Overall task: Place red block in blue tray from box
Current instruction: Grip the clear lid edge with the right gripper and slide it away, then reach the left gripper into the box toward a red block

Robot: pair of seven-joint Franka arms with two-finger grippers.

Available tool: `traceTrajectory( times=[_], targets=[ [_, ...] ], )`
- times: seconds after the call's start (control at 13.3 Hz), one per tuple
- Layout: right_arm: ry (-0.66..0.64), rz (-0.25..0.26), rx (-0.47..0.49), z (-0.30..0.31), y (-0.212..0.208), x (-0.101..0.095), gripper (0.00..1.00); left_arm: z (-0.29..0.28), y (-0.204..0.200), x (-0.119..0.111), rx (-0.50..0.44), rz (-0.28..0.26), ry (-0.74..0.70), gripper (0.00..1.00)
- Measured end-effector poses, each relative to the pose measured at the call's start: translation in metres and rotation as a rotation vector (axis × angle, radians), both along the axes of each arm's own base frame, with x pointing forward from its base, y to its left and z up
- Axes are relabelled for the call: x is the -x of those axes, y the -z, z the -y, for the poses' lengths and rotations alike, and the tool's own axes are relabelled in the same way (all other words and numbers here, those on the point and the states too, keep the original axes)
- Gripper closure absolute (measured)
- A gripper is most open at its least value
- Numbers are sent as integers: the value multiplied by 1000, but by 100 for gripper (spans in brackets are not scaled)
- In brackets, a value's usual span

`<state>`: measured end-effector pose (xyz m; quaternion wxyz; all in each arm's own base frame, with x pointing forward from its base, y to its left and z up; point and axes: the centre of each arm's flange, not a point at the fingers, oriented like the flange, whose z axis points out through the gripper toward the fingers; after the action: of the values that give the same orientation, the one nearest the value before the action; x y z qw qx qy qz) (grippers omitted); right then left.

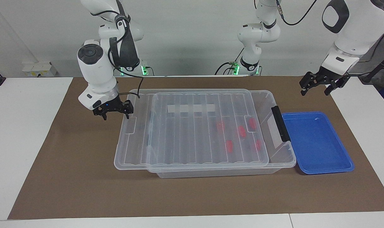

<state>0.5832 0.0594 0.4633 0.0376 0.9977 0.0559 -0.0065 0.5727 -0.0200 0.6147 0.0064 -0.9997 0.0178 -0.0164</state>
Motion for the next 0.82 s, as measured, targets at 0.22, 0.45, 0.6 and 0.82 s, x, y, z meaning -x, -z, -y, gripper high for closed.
traceTrajectory(
  times=[0.22,0.45,0.6,0.82],
  targets=[
    [-75,-10,-1,31,0,-2,0,81,-4,5,18,41,-117,0],
    [-107,-16,-2,55,0,-3,0,136,-1,10,37,68,-147,0],
    [-132,-19,-3,66,0,-3,0,158,24,-1,41,70,-175,0],
    [-167,-23,-4,83,0,-2,0,192,103,-27,56,86,-256,0]
  ],
)
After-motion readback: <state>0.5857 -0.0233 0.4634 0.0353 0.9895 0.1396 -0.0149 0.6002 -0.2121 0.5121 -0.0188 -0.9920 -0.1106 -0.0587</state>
